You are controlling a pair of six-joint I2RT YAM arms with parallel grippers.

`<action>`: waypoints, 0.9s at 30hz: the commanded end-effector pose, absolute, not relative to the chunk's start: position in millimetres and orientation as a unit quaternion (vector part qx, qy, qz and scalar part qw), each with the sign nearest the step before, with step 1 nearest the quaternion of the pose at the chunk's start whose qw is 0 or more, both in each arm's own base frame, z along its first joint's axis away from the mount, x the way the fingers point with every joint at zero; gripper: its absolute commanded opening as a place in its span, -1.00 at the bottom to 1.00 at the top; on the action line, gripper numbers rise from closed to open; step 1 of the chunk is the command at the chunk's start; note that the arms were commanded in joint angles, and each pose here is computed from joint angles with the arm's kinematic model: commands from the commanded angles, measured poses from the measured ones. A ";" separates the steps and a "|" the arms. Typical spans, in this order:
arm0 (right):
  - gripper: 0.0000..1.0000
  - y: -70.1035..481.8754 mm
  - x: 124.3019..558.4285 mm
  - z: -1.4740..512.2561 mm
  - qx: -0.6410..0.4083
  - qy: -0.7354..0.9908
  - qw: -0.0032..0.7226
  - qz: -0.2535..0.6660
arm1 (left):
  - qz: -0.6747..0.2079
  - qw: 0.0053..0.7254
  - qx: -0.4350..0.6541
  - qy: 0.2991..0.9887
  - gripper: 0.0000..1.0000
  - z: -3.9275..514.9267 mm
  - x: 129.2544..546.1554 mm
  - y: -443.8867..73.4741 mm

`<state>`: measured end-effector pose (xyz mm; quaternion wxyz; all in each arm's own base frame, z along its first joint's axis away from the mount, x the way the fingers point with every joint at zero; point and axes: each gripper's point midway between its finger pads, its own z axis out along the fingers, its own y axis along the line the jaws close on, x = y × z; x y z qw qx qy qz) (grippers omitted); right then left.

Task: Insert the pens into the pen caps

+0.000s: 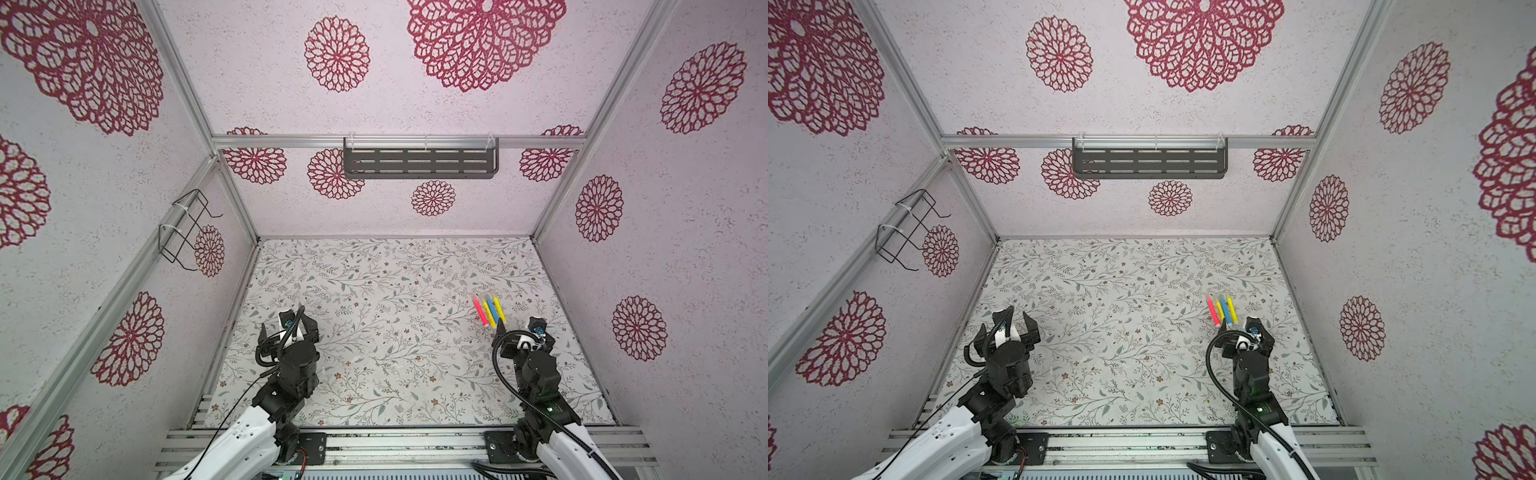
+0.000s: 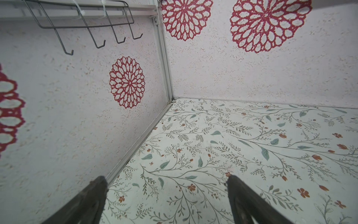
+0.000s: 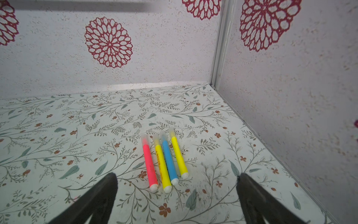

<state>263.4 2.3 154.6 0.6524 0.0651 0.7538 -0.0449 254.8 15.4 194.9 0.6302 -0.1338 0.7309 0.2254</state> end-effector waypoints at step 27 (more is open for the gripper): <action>0.98 -18.2 255.9 151.5 0.089 0.707 0.694 -0.100 | 0.218 0.642 -0.173 0.714 0.98 174.8 244.8 37.5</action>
